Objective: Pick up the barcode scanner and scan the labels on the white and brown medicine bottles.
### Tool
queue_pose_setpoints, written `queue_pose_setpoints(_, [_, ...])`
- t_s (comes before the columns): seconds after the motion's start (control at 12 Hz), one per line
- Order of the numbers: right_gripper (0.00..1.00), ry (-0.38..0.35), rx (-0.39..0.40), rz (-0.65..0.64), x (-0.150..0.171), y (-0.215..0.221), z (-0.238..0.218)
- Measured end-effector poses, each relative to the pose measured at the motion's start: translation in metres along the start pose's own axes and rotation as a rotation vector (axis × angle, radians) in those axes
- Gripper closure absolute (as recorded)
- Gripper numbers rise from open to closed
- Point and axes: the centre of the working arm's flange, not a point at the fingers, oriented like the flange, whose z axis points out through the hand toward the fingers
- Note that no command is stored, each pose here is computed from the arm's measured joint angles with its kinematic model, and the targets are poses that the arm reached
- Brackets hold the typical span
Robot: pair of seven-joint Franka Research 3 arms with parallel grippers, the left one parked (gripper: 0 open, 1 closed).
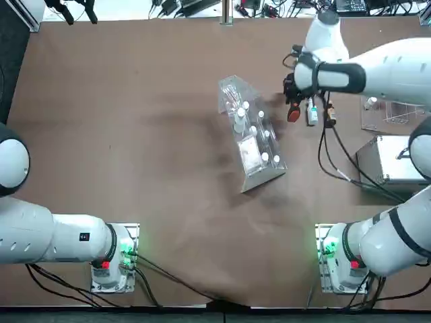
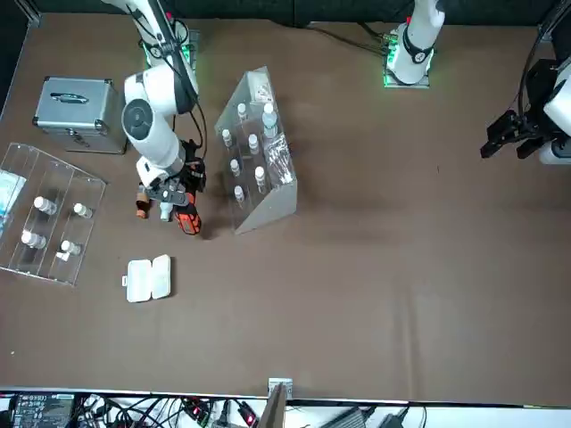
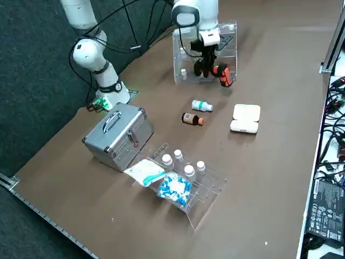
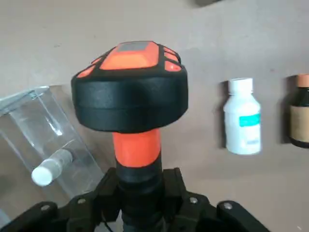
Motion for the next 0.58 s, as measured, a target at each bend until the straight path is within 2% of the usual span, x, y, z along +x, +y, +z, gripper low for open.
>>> queue_pose_setpoints(0.17, [0.57,-0.016,-0.003,0.012,0.002,0.007,-0.019])
queue_pose_setpoints(0.58, [0.57,-0.074,-0.034,0.005,0.006,0.033,-0.018])
